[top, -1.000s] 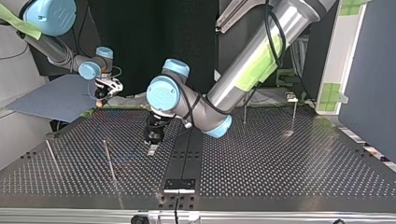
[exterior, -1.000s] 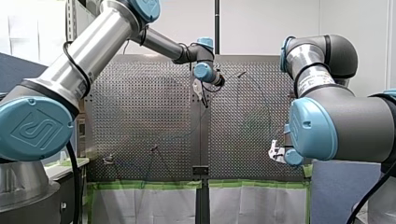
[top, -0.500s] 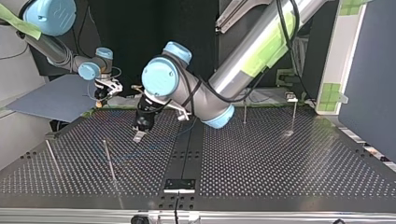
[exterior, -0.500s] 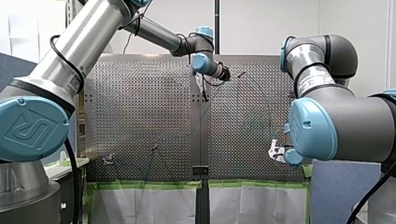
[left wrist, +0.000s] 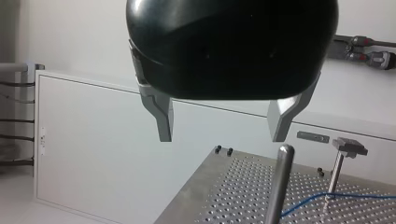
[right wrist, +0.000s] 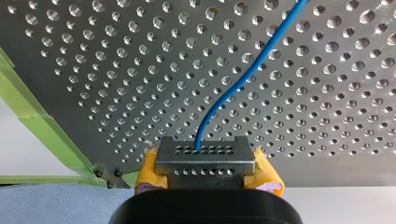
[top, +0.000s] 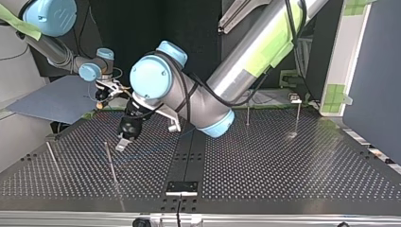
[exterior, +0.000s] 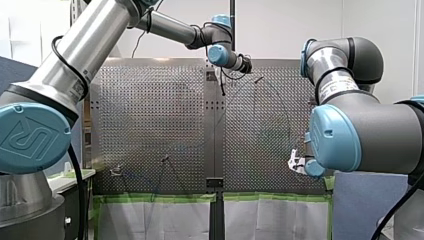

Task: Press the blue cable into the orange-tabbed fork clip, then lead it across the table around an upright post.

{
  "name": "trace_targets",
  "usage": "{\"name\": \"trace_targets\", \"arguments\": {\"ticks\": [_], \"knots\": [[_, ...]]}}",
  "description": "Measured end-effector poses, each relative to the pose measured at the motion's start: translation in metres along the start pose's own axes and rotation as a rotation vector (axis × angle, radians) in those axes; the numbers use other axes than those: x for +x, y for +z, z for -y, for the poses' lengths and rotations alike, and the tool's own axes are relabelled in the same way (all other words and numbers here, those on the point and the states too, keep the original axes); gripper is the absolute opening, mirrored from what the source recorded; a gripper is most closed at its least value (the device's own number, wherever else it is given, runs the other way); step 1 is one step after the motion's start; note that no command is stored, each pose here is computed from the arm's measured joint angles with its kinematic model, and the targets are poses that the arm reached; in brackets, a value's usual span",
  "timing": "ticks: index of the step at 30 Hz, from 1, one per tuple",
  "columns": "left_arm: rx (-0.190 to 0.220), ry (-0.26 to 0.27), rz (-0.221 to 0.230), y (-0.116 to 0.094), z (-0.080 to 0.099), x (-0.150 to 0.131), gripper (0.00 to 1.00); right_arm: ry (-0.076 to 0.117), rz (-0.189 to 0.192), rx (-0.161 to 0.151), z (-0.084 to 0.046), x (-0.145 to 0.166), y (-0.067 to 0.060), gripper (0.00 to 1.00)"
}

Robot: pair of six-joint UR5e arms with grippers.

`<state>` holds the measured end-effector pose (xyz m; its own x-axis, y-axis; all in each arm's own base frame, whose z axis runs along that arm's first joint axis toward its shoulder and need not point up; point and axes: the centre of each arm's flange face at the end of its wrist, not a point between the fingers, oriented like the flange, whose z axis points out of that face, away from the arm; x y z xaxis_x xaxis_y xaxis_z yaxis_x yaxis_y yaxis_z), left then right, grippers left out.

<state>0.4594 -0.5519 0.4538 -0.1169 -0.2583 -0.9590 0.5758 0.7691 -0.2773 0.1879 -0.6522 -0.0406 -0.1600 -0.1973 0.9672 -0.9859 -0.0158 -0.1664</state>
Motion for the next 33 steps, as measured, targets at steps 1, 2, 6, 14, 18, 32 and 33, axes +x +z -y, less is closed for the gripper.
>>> {"name": "trace_targets", "arguments": {"ticks": [1,2,6,14,18,32,33], "knots": [[-0.001,0.003,-0.004,0.0,0.001,-0.001,1.0,0.0,0.0,0.0,0.0,0.0,0.0,0.0],[-0.005,0.009,-0.013,-0.001,0.001,0.0,1.0,0.0,0.0,0.0,0.0,0.0,0.0,0.0],[-0.029,0.046,-0.059,0.002,0.0,0.015,1.0,0.0,0.001,0.001,0.001,0.0,0.0,0.0],[-0.104,0.145,-0.148,0.001,-0.005,0.04,1.0,0.0,0.0,0.002,0.001,0.0,0.0,0.0],[-0.112,0.191,-0.175,-0.002,-0.004,0.04,1.0,0.001,0.002,0.002,0.001,0.0,0.0,0.0],[-0.094,0.252,-0.127,0.002,0.005,0.036,1.0,0.005,0.003,-0.002,-0.002,0.0,0.0,0.0],[-0.092,0.248,-0.12,0.002,0.006,0.035,1.0,0.005,0.003,-0.002,-0.002,0.0,0.0,0.0]]}}
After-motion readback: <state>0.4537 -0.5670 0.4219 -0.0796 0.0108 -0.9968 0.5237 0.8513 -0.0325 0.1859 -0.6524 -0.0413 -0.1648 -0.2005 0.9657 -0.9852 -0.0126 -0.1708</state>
